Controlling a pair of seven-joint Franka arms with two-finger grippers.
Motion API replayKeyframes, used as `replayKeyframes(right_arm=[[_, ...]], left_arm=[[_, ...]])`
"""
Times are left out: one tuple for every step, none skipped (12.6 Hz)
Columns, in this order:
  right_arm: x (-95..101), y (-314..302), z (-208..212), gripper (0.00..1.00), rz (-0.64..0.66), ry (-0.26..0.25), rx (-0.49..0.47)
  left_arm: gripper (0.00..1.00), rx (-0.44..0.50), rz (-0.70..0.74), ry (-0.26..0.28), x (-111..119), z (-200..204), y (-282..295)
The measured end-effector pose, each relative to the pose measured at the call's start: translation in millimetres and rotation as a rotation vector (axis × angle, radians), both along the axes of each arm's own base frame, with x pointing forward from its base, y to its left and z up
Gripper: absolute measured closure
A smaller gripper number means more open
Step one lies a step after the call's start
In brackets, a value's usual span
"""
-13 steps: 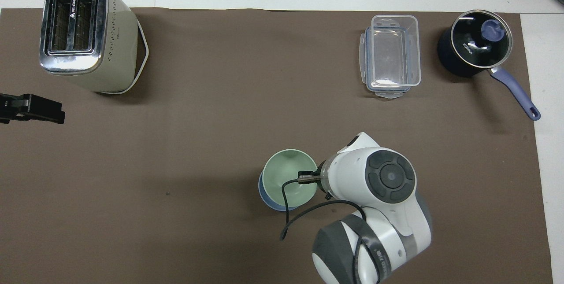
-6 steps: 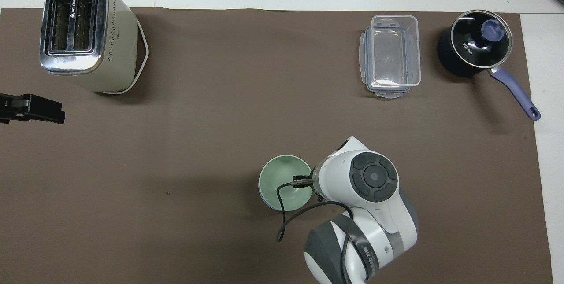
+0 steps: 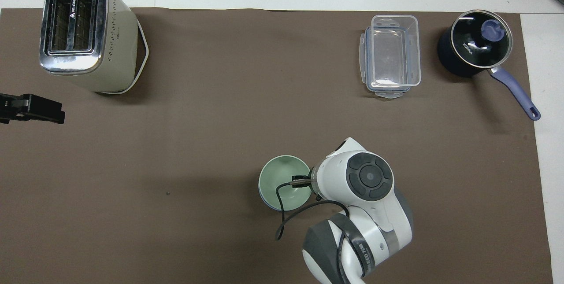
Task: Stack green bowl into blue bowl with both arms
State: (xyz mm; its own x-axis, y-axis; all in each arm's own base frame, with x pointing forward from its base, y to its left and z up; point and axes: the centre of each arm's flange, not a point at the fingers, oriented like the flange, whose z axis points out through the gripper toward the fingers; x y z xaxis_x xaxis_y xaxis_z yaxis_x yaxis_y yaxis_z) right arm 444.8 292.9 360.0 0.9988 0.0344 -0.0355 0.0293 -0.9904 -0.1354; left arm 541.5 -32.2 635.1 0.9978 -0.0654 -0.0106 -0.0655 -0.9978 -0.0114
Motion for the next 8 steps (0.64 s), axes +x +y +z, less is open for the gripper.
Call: replayKeyframes(right_arm=[[-0.1,0.1,-1.1,0.96,0.0,0.002,-0.001],[-0.3,0.6,-2.2,0.96,0.001,0.003,-0.001],[-1.1,2.2,-2.7,0.96,0.004,0.002,-0.001],[-1.8,3.5,-2.7,0.91,0.007,0.001,-0.001],[-2.3,4.4,-2.6,0.84,0.009,0.0,0.0],[-2.7,4.9,-2.6,0.84,0.01,0.0,0.0],[-2.9,5.3,-2.6,0.75,0.011,0.0,0.0],[-3.0,5.5,-2.6,0.63,0.011,0.0,0.0]], left_arm=[[0.0,0.0,0.0,0.0,0.0,0.0,0.0],[0.0,0.0,0.0,0.0,0.0,0.0,0.0],[0.0,0.0,0.0,0.0,0.0,0.0,0.0],[0.0,0.0,0.0,0.0,0.0,0.0,0.0],[0.0,0.0,0.0,0.0,0.0,0.0,0.0],[0.0,0.0,0.0,0.0,0.0,0.0,0.0],[0.0,0.0,0.0,0.0,0.0,0.0,0.0],[0.0,0.0,0.0,0.0,0.0,0.0,0.0]])
